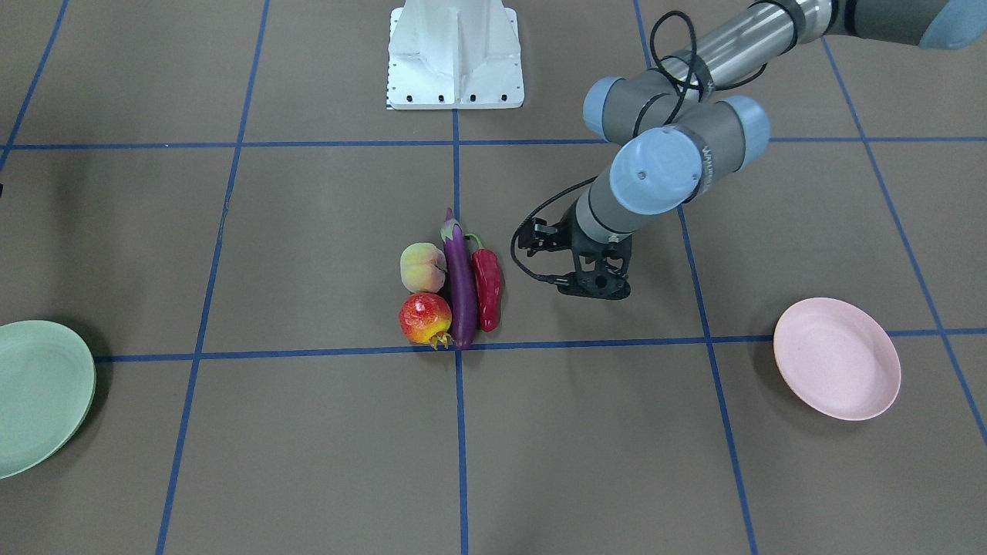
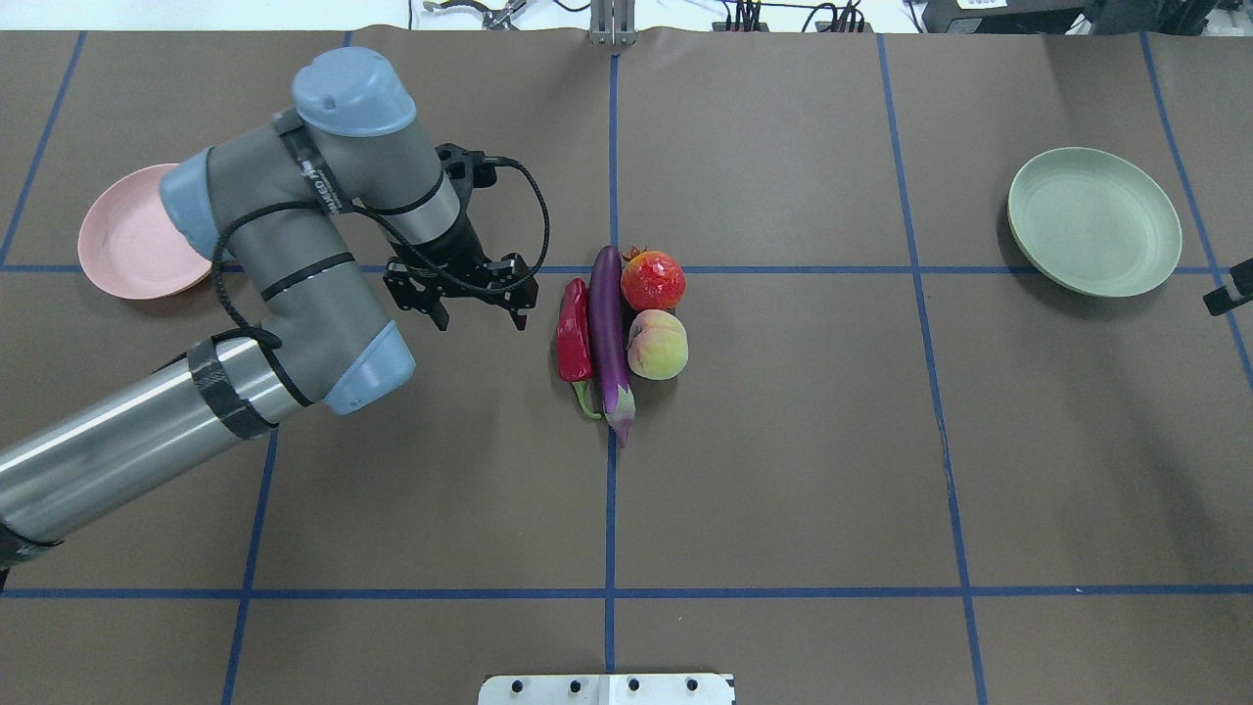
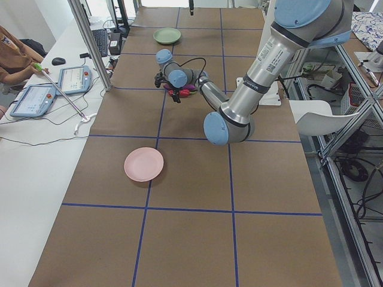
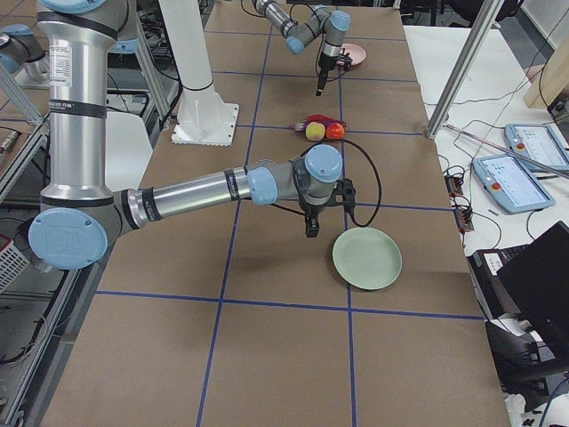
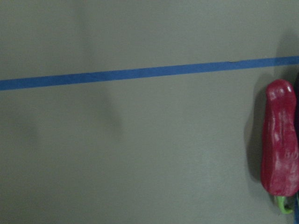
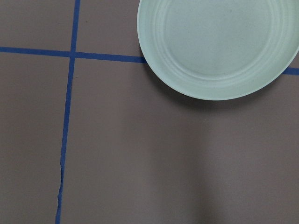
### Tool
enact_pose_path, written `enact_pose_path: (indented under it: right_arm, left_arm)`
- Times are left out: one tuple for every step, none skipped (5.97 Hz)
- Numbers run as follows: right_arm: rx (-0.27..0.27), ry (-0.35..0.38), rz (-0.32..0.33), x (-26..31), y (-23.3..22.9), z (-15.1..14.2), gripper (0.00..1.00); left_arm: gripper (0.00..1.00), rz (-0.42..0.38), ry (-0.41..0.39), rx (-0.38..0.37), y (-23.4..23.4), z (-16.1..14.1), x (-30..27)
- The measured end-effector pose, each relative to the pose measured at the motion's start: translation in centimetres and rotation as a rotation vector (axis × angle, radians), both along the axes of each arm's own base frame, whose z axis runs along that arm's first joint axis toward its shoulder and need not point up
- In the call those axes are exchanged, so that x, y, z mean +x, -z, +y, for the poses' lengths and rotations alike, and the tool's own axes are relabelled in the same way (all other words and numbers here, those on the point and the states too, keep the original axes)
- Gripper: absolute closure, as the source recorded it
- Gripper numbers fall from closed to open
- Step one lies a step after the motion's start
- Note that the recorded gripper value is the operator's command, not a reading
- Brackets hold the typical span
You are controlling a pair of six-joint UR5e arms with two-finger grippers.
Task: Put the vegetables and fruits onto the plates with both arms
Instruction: 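Move the left gripper down over the red pepper and grasp it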
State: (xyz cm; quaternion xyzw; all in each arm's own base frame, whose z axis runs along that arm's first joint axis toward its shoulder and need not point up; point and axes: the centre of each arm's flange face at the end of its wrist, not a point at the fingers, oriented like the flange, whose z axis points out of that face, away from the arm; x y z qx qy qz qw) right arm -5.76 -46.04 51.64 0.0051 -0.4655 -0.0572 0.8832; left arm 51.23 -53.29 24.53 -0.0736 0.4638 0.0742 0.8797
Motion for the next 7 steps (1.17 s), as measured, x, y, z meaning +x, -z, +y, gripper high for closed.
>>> enact_pose_path:
  right_arm:
    - [0.002,0.001,-0.001,0.0,0.1,0.0,0.0]
    - [0.002,0.002,-0.001,-0.1,0.1,0.1,0.0]
    - [0.002,0.003,-0.001,-0.1,0.1,0.1,0.0]
    - [0.003,0.003,-0.001,-0.1,0.2,0.0,0.0]
    - [0.004,0.003,-0.001,-0.2,0.2,0.0,0.0]
    - [0.004,0.003,-0.001,-0.2,0.2,0.0,0.0]
    - [0.005,0.003,-0.002,-0.2,0.2,0.0,0.0]
  left_arm:
    - [0.0,0.007,-0.005,-0.011,0.6,0.0,2.3]
    - [0.02,0.033,0.009,-0.017,0.4,-0.3,3.8]
    - [0.09,0.056,0.028,-0.027,0.1,-0.7,4.7]
    - [0.1,0.068,0.038,-0.032,-0.1,-0.9,5.0]
    - [0.11,0.076,0.041,-0.03,-0.1,-1.0,5.2]
    - [0.13,0.085,0.042,-0.025,-0.2,-1.1,5.3]
    - [0.17,0.092,0.043,-0.02,-0.2,-1.3,5.5]
